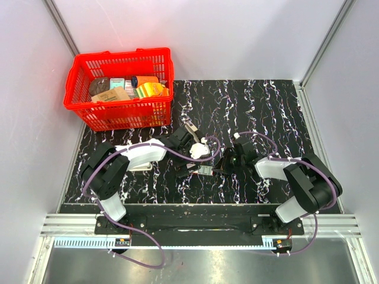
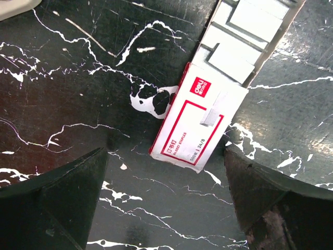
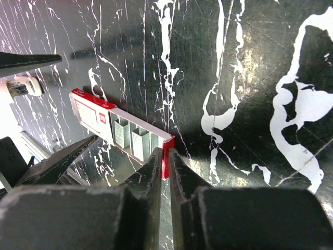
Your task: Unload the staples from the stapler
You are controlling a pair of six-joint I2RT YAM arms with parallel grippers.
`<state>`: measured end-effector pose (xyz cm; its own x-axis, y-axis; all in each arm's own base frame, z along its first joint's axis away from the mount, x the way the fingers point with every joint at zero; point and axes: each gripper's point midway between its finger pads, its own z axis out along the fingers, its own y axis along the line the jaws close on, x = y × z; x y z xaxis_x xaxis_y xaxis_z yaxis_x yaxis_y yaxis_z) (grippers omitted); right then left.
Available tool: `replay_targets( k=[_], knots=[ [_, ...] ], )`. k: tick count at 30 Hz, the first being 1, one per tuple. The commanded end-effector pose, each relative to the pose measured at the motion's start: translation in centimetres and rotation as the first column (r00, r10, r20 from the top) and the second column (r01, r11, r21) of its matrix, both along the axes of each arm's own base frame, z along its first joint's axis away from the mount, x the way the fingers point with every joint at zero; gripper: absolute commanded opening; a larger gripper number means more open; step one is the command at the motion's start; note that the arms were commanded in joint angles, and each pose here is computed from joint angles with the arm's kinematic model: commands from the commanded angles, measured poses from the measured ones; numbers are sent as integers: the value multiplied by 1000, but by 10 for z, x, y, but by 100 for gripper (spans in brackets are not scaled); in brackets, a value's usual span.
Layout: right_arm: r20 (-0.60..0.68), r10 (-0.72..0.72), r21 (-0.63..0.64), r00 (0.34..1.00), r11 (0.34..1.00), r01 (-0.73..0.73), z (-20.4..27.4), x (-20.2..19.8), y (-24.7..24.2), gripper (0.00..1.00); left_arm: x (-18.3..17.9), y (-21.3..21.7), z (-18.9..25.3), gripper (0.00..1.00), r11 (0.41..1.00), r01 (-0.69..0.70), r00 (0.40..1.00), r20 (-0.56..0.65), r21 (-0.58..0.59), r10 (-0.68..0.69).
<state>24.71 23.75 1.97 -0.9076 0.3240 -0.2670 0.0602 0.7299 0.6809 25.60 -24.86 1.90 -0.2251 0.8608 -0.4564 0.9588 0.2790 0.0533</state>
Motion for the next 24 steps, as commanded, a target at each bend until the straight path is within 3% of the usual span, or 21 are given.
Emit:
replay_targets(
  k=[1,14,24],
  knots=[
    [35,8,48,999,999,-10,11,12,10,14,7,-9,3,98,1000,30,999,21,-11,-29],
    [29,9,68,1000,998,-11,11,14,14,12,6,-14,6,98,1000,20,1000,10,-14,-20],
    [31,8,38,999,999,-9,8,9,7,12,28,6,54,99,993,-112,991,64,-47,115]
  ],
)
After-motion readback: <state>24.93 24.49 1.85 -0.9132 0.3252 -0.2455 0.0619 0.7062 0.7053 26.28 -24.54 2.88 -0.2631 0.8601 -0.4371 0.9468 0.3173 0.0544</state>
